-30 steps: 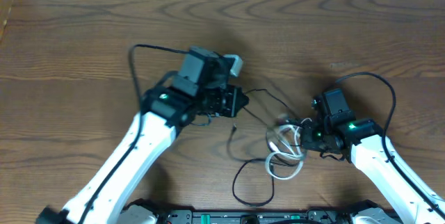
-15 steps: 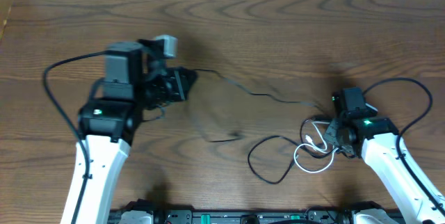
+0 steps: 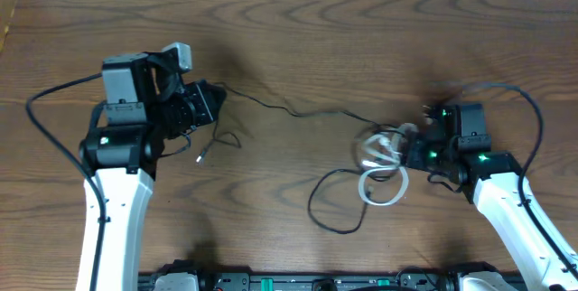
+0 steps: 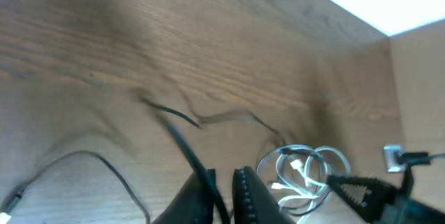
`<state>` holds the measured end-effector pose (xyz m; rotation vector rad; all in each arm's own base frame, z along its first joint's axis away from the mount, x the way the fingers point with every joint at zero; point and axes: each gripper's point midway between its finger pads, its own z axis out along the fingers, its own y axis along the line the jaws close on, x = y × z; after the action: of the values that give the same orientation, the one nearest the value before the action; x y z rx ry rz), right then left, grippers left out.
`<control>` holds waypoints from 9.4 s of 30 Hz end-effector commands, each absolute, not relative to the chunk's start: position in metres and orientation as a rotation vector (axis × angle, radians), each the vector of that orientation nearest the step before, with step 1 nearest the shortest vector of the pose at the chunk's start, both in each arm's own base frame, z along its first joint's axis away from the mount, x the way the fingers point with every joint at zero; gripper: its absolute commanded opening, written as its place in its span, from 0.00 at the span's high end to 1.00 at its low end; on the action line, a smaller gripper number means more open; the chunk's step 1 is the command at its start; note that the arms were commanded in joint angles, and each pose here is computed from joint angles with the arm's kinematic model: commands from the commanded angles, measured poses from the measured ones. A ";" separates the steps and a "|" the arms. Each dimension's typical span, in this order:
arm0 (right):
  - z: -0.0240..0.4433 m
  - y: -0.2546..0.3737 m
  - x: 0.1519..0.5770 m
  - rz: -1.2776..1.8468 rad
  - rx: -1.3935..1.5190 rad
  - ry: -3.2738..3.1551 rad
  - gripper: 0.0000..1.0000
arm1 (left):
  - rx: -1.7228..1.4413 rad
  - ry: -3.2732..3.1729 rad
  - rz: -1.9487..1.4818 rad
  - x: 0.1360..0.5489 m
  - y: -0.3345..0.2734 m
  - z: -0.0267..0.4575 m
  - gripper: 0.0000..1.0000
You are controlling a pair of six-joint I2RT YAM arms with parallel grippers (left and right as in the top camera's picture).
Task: Untangle cables
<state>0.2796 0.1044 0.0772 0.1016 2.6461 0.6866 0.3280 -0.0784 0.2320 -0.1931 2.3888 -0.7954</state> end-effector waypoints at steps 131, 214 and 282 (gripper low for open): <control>0.093 0.125 0.282 0.774 -0.226 2.529 0.38 | 0.632 2.355 -1.120 0.256 -0.296 0.226 0.93; 0.466 0.167 0.290 0.868 -0.441 1.511 0.99 | 0.584 2.493 -0.751 0.264 -0.213 0.202 0.52; 0.532 0.149 0.298 0.954 -0.229 1.274 0.99 | 0.163 2.553 -1.744 0.260 -0.321 0.234 0.08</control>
<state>0.2978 0.1512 0.5278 -0.2494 1.2827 0.9542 0.2610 -0.3209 0.2406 0.1239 2.5449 -1.7616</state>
